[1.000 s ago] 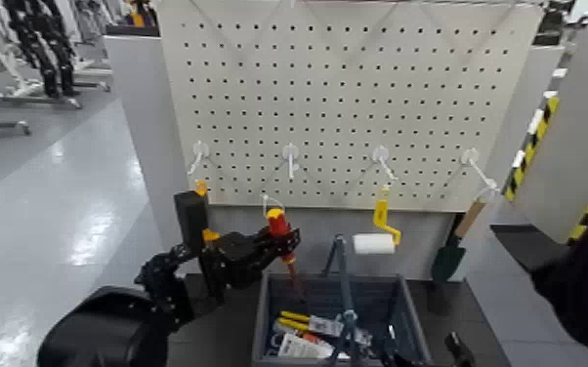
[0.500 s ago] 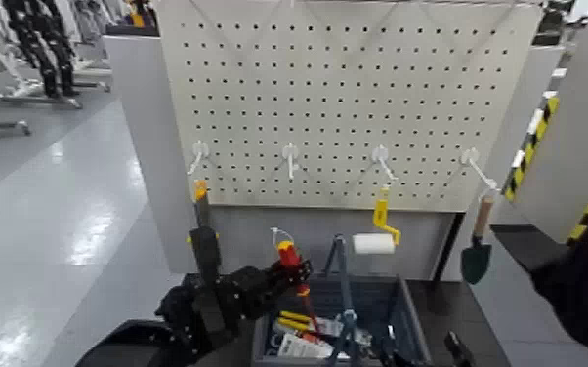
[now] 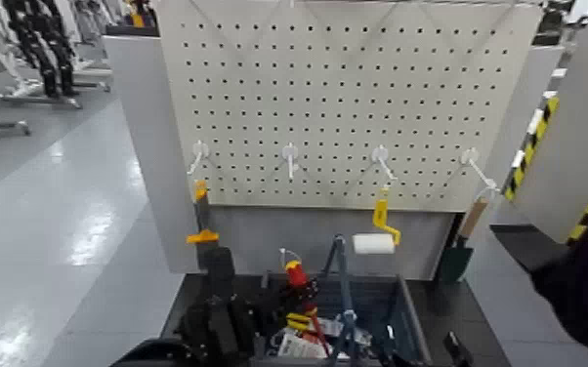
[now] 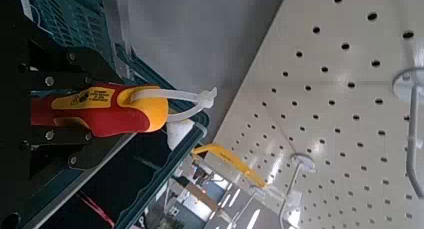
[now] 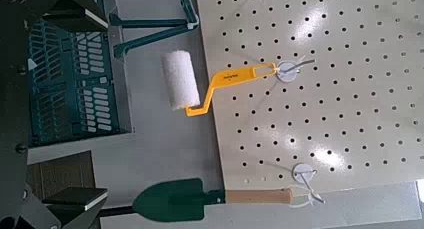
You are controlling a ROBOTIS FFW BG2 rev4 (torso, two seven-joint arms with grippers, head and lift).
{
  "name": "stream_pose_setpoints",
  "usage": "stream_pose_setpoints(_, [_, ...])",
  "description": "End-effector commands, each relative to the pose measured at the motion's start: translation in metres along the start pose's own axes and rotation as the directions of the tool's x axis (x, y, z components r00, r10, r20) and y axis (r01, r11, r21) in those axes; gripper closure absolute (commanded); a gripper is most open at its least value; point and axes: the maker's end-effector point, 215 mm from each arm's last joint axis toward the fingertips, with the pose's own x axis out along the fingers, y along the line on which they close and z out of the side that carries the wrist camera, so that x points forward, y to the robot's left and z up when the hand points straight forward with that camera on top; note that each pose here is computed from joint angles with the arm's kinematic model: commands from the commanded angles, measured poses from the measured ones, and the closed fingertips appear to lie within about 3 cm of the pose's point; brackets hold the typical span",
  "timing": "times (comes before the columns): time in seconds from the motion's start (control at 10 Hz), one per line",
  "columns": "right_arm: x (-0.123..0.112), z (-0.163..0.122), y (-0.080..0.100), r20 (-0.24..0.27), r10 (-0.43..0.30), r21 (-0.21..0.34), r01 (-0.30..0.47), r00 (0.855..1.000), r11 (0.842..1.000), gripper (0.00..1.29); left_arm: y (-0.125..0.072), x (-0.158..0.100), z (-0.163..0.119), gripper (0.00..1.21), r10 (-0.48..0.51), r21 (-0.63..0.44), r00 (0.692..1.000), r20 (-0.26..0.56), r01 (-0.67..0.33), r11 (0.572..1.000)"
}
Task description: Put the red screwdriver into the crate.
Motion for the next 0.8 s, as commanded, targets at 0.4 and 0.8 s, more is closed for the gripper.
stream_pose_setpoints(0.4, [0.000, -0.001, -0.002, -0.002, -0.004, 0.007, 0.004, 1.000, 1.000, 0.13, 0.008, -0.005, 0.020, 0.17, 0.097, -0.061, 0.990, 0.104, -0.091, 0.994])
stream_pose_setpoints(0.8, [-0.001, 0.000, -0.002, 0.001, -0.004, 0.010, 0.004, 1.000, 1.000, 0.13, 0.003, -0.019, 0.068, 0.17, 0.119, 0.150, 0.980, 0.160, -0.143, 0.978])
